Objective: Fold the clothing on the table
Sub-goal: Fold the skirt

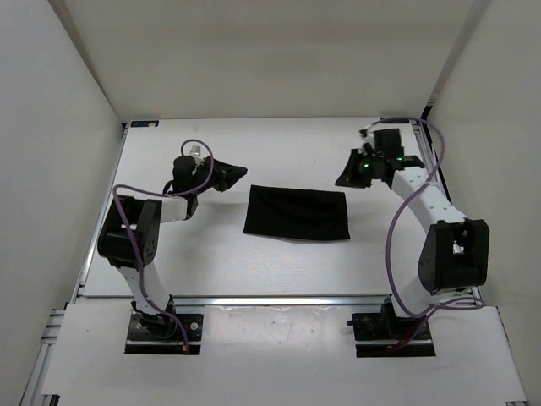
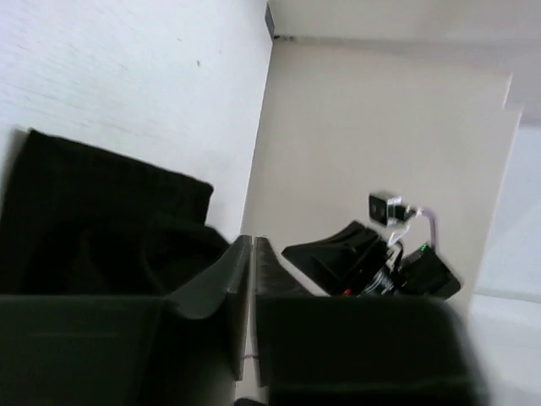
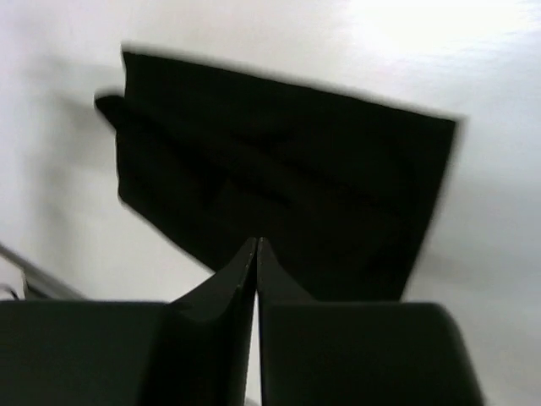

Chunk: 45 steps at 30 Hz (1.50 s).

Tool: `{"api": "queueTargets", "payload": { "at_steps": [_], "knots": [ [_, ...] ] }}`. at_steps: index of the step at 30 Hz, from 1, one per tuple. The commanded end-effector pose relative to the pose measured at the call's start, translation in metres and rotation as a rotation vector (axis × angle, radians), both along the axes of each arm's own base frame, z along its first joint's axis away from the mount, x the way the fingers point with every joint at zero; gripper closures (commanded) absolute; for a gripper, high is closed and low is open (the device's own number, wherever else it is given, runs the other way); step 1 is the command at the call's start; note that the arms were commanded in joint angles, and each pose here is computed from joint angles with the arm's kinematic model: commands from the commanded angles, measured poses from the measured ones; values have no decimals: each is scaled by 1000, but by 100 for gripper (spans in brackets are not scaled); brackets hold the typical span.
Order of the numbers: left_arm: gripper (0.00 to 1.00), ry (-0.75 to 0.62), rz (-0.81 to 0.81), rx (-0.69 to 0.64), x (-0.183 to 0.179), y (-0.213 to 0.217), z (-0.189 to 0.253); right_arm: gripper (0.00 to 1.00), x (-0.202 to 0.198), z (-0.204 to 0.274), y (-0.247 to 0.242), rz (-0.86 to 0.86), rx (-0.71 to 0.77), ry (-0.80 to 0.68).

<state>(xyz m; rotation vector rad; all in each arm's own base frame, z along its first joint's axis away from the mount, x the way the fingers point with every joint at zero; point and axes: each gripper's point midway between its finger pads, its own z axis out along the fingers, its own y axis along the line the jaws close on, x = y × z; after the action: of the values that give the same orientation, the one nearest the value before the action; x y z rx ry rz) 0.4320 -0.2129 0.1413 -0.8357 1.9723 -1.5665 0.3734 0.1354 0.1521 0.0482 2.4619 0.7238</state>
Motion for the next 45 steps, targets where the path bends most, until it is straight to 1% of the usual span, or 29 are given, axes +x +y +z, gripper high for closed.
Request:
{"api": "queueTargets", "payload": {
  "at_steps": [1,2,3,6,7,9,12,14,16,19,20,22,23,25,27,29,30,31,32,33,34,36,38,39,40,41,42,43,45],
  "knots": [
    [89,-107,-36,32,-30,2,33,96,-48,-25,26,156,-103,112],
    [95,-92,-68,55,-44,-5,24,100,-59,-33,39,196,-101,132],
    [100,-73,-93,72,-55,-11,19,100,-66,-41,46,232,-112,147],
    [100,-72,-169,138,-85,-30,2,99,-79,-61,63,289,-102,213],
    [100,-49,-170,156,-92,-34,-9,100,-82,-64,67,307,-92,227],
    [100,-43,-192,169,-100,-43,-21,100,-82,-78,70,318,-94,279],
    [100,3,-206,215,-107,-49,-48,100,-73,-88,72,329,-98,313],
    [100,37,-207,242,-109,-49,-65,100,-65,-102,71,334,-112,355],
    [100,71,-191,277,-107,-44,-80,99,-55,-107,71,345,-130,363],
    [100,95,-194,315,-108,-38,-94,100,-7,-102,69,332,-180,284],
    [100,103,-206,318,-112,-41,-97,100,6,-108,63,307,-202,277],
    [100,108,-212,324,-117,-40,-98,100,47,-92,62,265,-192,205],
    [100,107,-227,327,-121,-42,-99,100,58,-92,56,241,-179,204],
    [100,116,-235,346,-125,-40,-102,100,87,-78,51,191,-159,142],
    [100,124,-231,348,-126,-37,-104,100,96,-69,44,165,-160,109],
    [100,108,-228,330,-121,-37,-97,100,90,-66,41,167,-163,123],
    [100,97,-219,322,-116,-36,-92,100,85,-56,41,182,-171,111],
    [100,86,-212,315,-112,-35,-86,100,75,-63,39,196,-171,141],
    [100,77,-213,311,-110,-35,-81,95,60,-59,40,218,-167,146],
    [100,68,-209,314,-107,-34,-79,86,45,-55,41,238,-153,155],
    [100,66,-197,308,-102,-31,-74,83,37,-45,39,243,-143,144],
    [100,46,-189,315,-96,-28,-68,83,11,-48,43,273,-121,168],
    [100,51,-175,328,-93,-21,-72,82,-7,-35,50,292,-114,137],
    [100,70,-171,327,-94,-20,-75,81,-15,-39,51,297,-101,153],
    [100,73,-176,320,-95,-21,-76,76,-21,-36,57,312,-84,141],
    [100,77,-164,316,-95,-18,-78,62,-27,-36,63,339,-61,137],
    [100,83,-165,315,-98,-18,-80,54,-29,-37,70,359,-48,131],
    [100,85,-166,313,-98,-17,-82,43,-31,-38,75,380,-30,120],
    [100,90,-184,313,-104,-20,-83,42,-33,-47,82,425,-38,124]
  ]
}}
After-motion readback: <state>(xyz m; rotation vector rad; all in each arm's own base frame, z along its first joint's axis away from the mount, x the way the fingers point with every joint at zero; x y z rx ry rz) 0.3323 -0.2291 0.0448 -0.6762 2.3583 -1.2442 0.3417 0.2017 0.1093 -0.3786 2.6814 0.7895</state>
